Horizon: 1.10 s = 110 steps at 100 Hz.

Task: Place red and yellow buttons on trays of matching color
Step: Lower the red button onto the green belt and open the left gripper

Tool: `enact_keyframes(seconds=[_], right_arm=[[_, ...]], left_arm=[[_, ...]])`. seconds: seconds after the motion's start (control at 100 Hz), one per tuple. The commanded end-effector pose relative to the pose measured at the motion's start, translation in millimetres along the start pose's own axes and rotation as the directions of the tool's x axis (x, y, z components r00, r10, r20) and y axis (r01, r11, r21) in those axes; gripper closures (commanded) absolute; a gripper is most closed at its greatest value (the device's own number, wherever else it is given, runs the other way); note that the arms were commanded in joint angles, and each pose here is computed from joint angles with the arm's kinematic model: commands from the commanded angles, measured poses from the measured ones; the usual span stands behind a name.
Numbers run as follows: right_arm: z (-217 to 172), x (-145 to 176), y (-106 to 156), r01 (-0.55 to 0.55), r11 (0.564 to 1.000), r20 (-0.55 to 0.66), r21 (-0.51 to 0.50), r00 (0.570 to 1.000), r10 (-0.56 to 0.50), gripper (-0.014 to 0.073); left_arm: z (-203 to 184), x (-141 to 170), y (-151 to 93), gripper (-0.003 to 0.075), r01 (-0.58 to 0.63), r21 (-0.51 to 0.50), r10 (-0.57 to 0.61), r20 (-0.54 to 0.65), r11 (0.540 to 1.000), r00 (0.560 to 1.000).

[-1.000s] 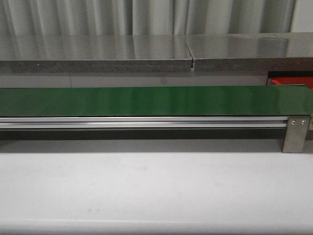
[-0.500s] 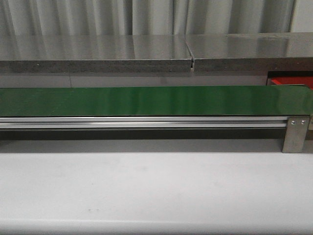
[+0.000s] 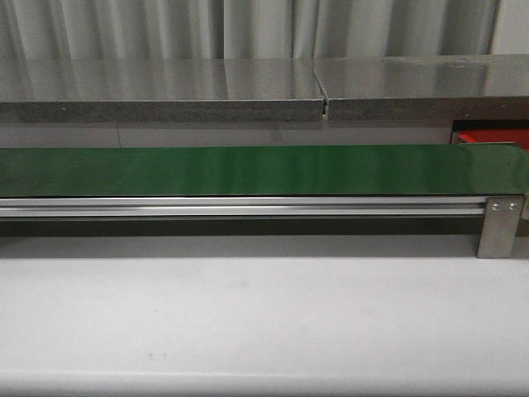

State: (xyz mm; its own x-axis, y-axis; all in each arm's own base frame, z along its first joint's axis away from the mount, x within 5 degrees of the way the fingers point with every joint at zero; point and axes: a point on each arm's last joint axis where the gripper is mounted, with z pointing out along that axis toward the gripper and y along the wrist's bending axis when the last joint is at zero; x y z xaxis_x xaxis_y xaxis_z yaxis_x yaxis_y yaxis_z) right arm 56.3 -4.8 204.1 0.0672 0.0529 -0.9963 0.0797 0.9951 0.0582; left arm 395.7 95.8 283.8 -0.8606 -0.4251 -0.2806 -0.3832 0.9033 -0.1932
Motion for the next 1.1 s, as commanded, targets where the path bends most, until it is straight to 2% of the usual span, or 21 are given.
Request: enact_keyframes(seconds=[0.0,0.1,0.3,0.38,0.74,0.87,1.09], right_arm=[[-2.6,-15.3,1.5,0.014,1.0,0.113,-0.011,0.994,-0.013,0.0669],[-2.6,-15.3,1.5,0.014,1.0,0.113,-0.011,0.994,-0.013,0.0669],[-2.6,-15.3,1.5,0.014,1.0,0.113,-0.011,0.994,-0.013,0.0669],[-2.6,-15.3,1.5,0.014,1.0,0.113,-0.011,0.994,-0.013,0.0669],[-2.6,-15.3,1.5,0.014,1.0,0.113,-0.011,0.994,-0.013,0.0669],[-2.6,-15.3,1.5,0.014,1.0,0.113,-0.011,0.994,-0.013,0.0669],[-2.6,-15.3,1.5,0.014,1.0,0.113,-0.011,0.994,-0.013,0.0669]], left_arm=[[-24.8,-4.9,-9.7,0.0521,-0.007,0.042,0.003,0.089,0.999,0.996],[-19.2,-5.4,-9.0,0.0485,-0.005,0.039,0.002,0.074,0.999,0.997],[-19.9,-7.3,-9.6,0.0222,-0.005,0.043,0.001,0.091,0.999,0.996],[-20.9,-7.3,-11.2,0.0162,0.002,0.061,-0.007,0.094,0.998,0.996],[-56.4,-12.4,-20.9,0.0165,-0.023,0.103,0.0,0.216,0.994,0.976],[-64.1,-12.2,-11.7,0.0167,0.001,0.1,-0.023,0.223,0.995,0.975],[-67.9,-12.6,22.7,0.0168,0.075,0.052,-0.084,0.183,0.996,0.98]])
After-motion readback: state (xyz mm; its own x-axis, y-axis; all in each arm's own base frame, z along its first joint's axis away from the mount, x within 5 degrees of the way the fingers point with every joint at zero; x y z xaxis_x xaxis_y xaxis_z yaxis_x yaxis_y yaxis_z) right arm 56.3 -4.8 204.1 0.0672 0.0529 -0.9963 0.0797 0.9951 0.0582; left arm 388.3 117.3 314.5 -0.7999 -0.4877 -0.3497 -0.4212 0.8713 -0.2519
